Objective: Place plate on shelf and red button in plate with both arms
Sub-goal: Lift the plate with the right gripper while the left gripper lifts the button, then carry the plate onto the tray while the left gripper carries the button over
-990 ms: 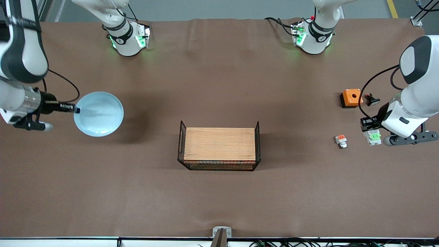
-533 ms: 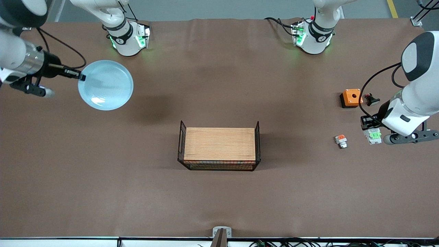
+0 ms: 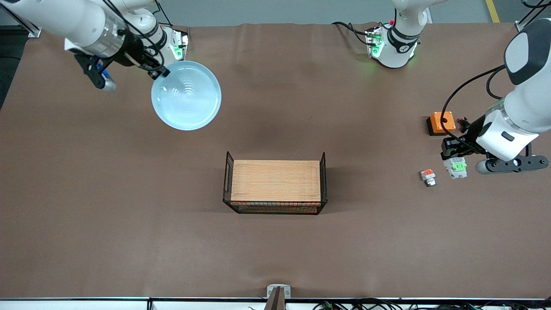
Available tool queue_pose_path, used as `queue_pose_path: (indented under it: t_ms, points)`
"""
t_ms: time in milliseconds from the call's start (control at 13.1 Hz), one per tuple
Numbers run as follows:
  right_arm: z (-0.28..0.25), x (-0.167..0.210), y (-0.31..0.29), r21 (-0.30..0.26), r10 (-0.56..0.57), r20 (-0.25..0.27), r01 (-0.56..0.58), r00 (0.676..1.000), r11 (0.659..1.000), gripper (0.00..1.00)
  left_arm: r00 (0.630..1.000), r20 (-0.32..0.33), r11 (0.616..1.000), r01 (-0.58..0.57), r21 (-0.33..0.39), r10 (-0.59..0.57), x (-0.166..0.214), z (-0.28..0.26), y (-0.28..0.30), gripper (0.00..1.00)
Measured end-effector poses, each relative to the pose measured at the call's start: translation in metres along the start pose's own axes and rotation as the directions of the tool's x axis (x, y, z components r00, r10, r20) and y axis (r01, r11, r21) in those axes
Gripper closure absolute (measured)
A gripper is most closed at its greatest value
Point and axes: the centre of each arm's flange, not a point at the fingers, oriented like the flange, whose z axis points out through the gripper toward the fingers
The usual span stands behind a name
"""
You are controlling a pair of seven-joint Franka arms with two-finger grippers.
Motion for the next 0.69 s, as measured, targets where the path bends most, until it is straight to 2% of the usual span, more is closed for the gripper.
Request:
queue_pose_path:
  t_ms: [229,381,533,686]
  points:
    - [0.033,-0.083,-0.031,0.074,0.170,0.000,-0.169,0.986,0.983,0.97,0.999,0.018,0.997,0.048,-0.056,-0.047,-0.006,-0.001,0.021,0.69]
    - [0.063,-0.134,-0.053,0.085,0.255,-0.001,-0.254,0.967,0.963,0.97,0.997,0.025,0.995,0.079,-0.069,-0.077,-0.012,-0.002,0.042,0.69]
    - [0.091,-0.157,-0.080,0.095,0.329,-0.019,-0.326,0.944,0.941,0.97,0.993,0.031,0.991,0.114,-0.077,-0.112,-0.020,-0.004,0.067,0.69]
    - [0.119,-0.162,-0.109,0.102,0.354,-0.033,-0.349,0.935,0.932,0.97,0.989,0.039,0.986,0.145,-0.083,-0.142,-0.030,-0.005,0.091,0.69]
